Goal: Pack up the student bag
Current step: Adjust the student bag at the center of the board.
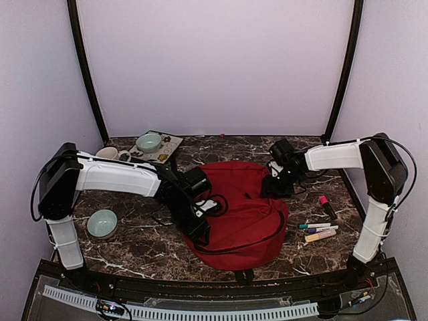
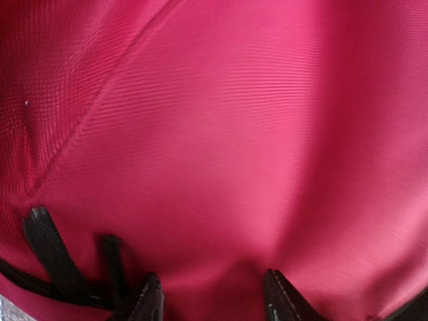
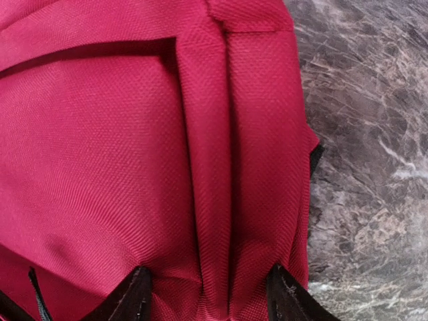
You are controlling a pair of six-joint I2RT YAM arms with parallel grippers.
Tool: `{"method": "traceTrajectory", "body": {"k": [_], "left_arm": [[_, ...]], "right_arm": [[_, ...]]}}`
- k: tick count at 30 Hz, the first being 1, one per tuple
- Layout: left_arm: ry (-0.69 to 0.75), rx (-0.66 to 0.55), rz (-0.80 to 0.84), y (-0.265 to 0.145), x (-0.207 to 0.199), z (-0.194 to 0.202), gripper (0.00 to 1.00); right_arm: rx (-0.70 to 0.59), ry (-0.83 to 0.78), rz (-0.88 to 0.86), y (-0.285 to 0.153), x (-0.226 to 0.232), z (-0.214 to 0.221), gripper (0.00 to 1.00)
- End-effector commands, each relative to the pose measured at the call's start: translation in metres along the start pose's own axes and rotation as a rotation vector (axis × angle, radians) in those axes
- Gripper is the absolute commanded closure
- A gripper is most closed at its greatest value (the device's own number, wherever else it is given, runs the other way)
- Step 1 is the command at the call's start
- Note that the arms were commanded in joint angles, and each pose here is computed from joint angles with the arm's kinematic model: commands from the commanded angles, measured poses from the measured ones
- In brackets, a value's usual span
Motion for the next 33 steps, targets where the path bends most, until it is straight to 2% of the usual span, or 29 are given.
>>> {"method": "traceTrajectory", "body": {"k": [1, 6, 11, 16, 21, 27, 33], "left_arm": [[-0.049, 0.103, -0.17, 0.022, 0.024, 0.013, 0.51], [-0.098, 0.113, -0.281, 0.026, 0.042, 0.005, 0.59], [-0.17, 0.119, -0.356, 0.022, 0.067, -0.012, 0.59], [-0.191, 0.121, -0.339, 0.017, 0.081, -0.023, 0.59], [-0.154, 0.142, -0.266, 0.021, 0.076, -0.025, 0.6], [-0.061, 0.184, -0.063, 0.03, 0.049, -0.018, 0.61], [0.053, 0.229, 0.151, 0.03, 0.014, -0.005, 0.6]], "right_arm": [[0.013, -0.009, -0.105, 0.007, 0.01, -0.002, 0.53], [0.054, -0.012, -0.096, 0.012, 0.003, 0.017, 0.82], [0.086, -0.003, -0.095, 0.013, -0.002, 0.039, 0.95], [0.101, 0.049, -0.118, 0.012, -0.009, 0.068, 0.95], [0.068, 0.095, -0.168, 0.01, -0.007, 0.074, 0.95], [0.051, 0.095, -0.189, 0.022, 0.001, 0.045, 0.95], [0.043, 0.009, -0.199, 0.041, 0.028, 0.0, 0.95]]}}
Point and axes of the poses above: each gripper's point midway between its finger pads, its own y axis out along the fingers, its own x axis along the line the jaws close on, z = x × y, the point moved 10 cm from there along -y, back along the fingers, and after that the axes turned 10 degrees about -y, right-handed, at the moved point
